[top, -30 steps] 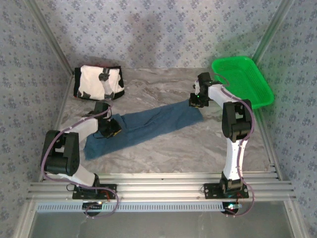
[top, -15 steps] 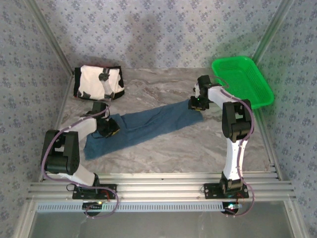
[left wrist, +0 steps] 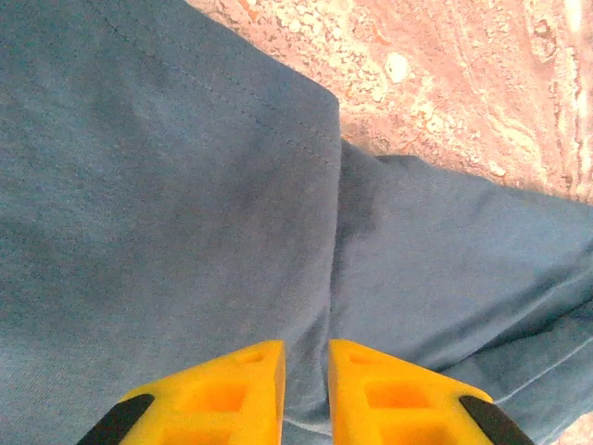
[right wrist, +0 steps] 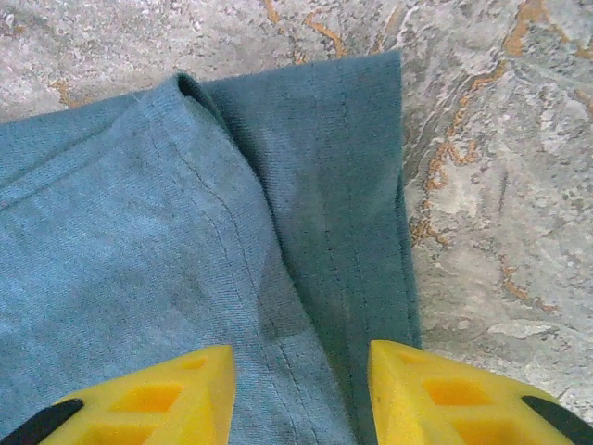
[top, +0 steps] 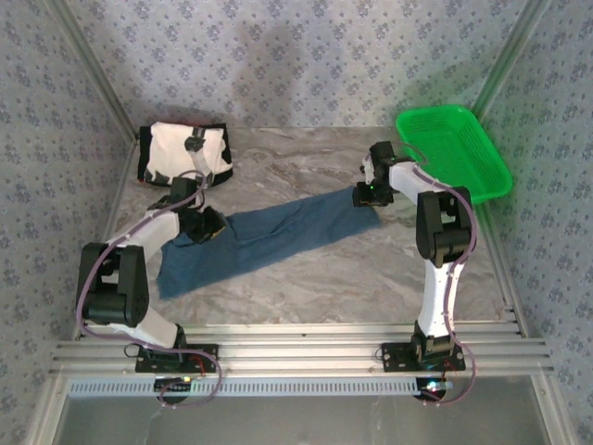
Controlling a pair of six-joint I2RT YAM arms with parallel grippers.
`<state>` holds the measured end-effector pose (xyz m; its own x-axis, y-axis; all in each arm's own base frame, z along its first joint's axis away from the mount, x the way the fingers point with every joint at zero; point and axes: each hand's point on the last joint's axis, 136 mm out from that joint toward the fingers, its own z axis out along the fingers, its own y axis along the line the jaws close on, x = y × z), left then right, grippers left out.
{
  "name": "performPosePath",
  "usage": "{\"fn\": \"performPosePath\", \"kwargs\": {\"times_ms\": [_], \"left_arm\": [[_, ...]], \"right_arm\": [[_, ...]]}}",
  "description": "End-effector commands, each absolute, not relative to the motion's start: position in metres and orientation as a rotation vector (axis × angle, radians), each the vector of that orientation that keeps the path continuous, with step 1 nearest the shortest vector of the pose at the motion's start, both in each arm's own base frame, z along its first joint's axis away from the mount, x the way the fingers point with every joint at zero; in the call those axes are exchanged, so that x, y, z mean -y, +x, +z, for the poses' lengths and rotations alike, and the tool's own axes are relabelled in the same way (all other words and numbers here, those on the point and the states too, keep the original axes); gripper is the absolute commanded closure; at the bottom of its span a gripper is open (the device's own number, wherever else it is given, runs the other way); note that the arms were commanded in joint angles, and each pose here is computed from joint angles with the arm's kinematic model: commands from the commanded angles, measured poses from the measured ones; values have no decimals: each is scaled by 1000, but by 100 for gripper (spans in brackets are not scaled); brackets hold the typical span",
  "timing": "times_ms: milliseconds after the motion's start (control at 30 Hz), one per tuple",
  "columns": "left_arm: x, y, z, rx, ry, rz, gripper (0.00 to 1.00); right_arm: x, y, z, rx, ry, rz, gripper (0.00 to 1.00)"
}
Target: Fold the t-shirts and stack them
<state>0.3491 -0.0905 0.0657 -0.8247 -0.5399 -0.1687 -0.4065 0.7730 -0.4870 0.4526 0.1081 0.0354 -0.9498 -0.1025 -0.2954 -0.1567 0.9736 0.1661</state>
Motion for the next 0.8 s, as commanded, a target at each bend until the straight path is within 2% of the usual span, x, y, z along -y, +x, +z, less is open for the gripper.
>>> {"fn": "performPosePath", "kwargs": {"times_ms": [0,133,267,400,500,767], "left_arm": [[90,354,66,-2689,-713,-638,81],[90,359,61,-2705,-710,-621,81],[86,362,55,-2717,-720,-598,81],[81,362,48,-2732,-743,-571,81],[73,358,41,-2750,-771,-537,81],[58,346,24,-2792,-831,-479,81]], "right_arm": [[-116,456,35,-2828,-238,298,58],[-118,453,33,-2837,-249,310,65],[-116,452,36,-2833,-243,302,78],[-114,448,43,-2833,-236,291,81],[-111,445,48,-2832,-229,289,91],[-99,431,54,-2826,-173,285,95]]}}
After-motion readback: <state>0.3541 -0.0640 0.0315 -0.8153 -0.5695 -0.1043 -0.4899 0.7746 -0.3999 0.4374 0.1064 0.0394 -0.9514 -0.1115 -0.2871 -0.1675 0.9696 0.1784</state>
